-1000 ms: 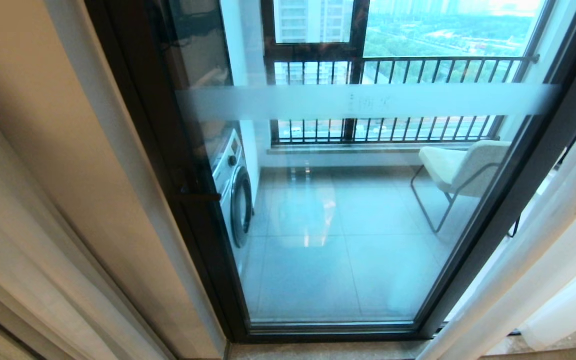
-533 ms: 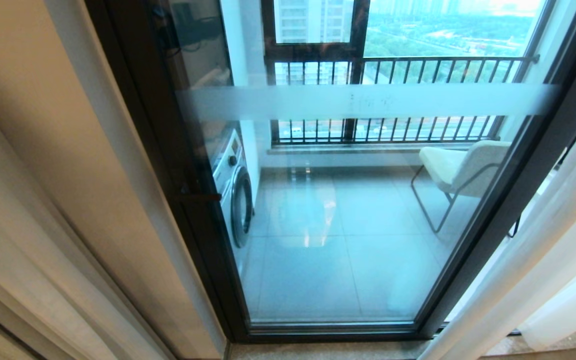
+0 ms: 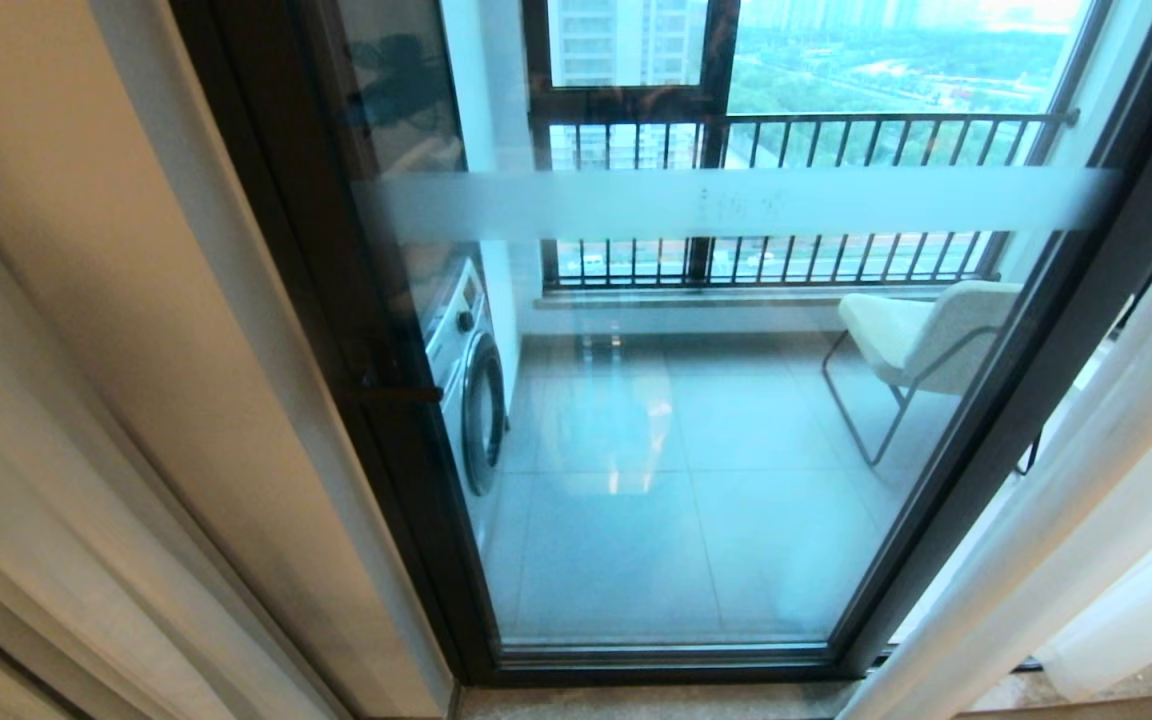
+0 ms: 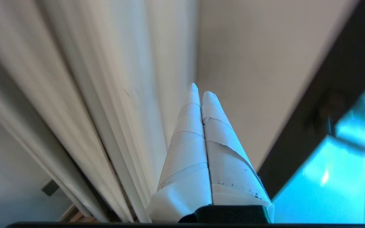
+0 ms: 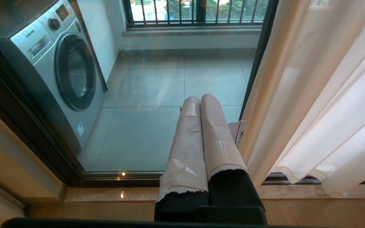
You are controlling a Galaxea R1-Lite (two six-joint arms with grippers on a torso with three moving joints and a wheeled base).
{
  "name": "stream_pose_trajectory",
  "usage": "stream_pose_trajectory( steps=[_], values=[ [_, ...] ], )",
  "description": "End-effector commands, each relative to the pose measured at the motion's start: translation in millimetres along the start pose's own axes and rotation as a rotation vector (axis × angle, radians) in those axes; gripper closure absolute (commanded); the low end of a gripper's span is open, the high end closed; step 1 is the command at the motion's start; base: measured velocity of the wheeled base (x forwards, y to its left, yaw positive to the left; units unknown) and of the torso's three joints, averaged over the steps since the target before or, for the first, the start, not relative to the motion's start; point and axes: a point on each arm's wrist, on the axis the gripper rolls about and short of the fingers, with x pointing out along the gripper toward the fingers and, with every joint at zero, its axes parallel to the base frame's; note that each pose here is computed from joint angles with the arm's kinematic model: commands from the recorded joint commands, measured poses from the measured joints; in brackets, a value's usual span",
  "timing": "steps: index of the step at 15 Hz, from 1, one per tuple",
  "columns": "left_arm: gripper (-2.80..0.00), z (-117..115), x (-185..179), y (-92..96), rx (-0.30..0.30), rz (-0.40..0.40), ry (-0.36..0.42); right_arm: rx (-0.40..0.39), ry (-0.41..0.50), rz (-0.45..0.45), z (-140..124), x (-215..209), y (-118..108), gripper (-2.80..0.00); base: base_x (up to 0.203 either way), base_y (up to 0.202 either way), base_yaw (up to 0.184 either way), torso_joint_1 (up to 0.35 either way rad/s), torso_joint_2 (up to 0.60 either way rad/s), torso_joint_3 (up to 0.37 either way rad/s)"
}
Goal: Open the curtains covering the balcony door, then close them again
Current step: Pull the inner curtains open on both sides
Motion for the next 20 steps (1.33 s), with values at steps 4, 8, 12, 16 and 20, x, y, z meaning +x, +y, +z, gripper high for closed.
stream_pose_trajectory(
  steps=[4, 8, 12, 16, 20],
  values=[
    [0.00, -79.9, -48.8, 2.2, 0.083, -0.160, -0.021, 0.000, -0.001, 0.001, 0.0, 0.0, 0.0, 0.00, 0.000, 0.000, 0.000, 0.000, 0.00, 0.000],
    [0.00, -123.0, -80.3, 10.1, 0.140, -0.308, -0.050, 0.000, 0.000, 0.001, 0.0, 0.0, 0.0, 0.00, 0.000, 0.000, 0.000, 0.000, 0.00, 0.000],
    [0.00, -152.3, -103.0, 22.5, 0.178, -0.356, 0.023, 0.000, -0.001, 0.001, 0.0, 0.0, 0.0, 0.00, 0.000, 0.000, 0.000, 0.000, 0.00, 0.000],
    [0.00, -170.2, -117.7, 30.0, 0.170, -0.481, 0.016, 0.000, -0.001, 0.001, 0.0, 0.0, 0.0, 0.00, 0.000, 0.000, 0.000, 0.000, 0.00, 0.000],
    [0.00, -178.3, -126.4, 34.7, 0.111, -0.532, -0.039, 0.000, -0.001, 0.001, 0.0, 0.0, 0.0, 0.00, 0.000, 0.000, 0.000, 0.000, 0.00, 0.000]
  ],
)
